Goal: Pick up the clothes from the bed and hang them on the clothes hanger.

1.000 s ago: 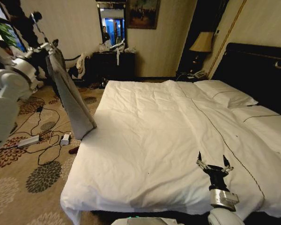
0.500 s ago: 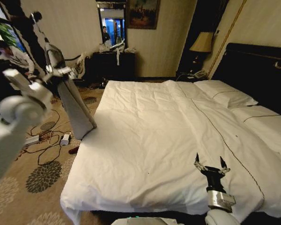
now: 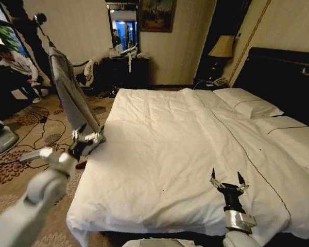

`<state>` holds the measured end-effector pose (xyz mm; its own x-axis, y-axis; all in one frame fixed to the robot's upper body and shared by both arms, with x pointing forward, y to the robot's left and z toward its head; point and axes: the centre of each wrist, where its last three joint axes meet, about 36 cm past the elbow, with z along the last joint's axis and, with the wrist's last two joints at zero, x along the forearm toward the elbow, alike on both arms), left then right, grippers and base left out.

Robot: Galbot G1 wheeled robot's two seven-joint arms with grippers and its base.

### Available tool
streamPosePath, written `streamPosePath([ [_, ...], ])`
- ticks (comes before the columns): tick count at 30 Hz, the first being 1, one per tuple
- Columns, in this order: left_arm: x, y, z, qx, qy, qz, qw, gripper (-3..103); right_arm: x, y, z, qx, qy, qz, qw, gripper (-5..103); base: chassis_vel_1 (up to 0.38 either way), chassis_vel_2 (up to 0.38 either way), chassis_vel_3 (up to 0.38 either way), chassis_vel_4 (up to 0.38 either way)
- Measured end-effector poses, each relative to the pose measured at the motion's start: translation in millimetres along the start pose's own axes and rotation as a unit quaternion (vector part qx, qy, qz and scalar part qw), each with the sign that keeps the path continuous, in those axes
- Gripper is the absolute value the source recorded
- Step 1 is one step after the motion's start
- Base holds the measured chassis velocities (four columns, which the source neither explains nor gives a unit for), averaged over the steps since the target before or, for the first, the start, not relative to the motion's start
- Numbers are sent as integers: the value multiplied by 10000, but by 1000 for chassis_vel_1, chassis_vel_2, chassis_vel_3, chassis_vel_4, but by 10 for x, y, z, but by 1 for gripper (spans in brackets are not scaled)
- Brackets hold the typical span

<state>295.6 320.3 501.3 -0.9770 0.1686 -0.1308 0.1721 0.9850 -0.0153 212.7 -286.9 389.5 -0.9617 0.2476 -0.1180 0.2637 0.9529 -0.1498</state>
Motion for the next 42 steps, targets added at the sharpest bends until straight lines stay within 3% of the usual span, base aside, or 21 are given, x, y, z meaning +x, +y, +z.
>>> streamPosePath([
  [1, 0, 0, 0, 0, 0, 0, 10000, 100, 0, 0, 0, 0, 0, 0, 10000, 100, 0, 0, 0, 0],
  [4, 474, -204, 248, -102, 220, -131, 9996, 100, 17, -5, 1, 48, -72, -128, 9999, 100, 0, 0, 0, 0],
  [5, 474, -204, 248, -102, 220, -131, 9996, 100, 17, -5, 1, 48, -72, -128, 9999, 100, 0, 0, 0, 0],
  [8, 853, -440, 464, -90, 381, -369, 9986, 100, 84, -21, -1, 156, -60, -311, 9994, 100, 0, 0, 0, 0],
  [13, 1088, -687, 643, -183, 438, -432, 9979, 100, 206, -23, 12, 240, -82, -461, 9986, 100, 0, 0, 0, 0],
  [24, 1170, -704, 665, -162, 354, -353, 9986, 100, 365, -60, 9, 497, -204, -482, 9974, 100, 0, 0, 0, 0],
  [42, 1153, -694, 663, -145, 337, -351, 9987, 100, 355, -56, 4, 508, -185, -456, 9975, 100, 0, 0, 0, 0],
])
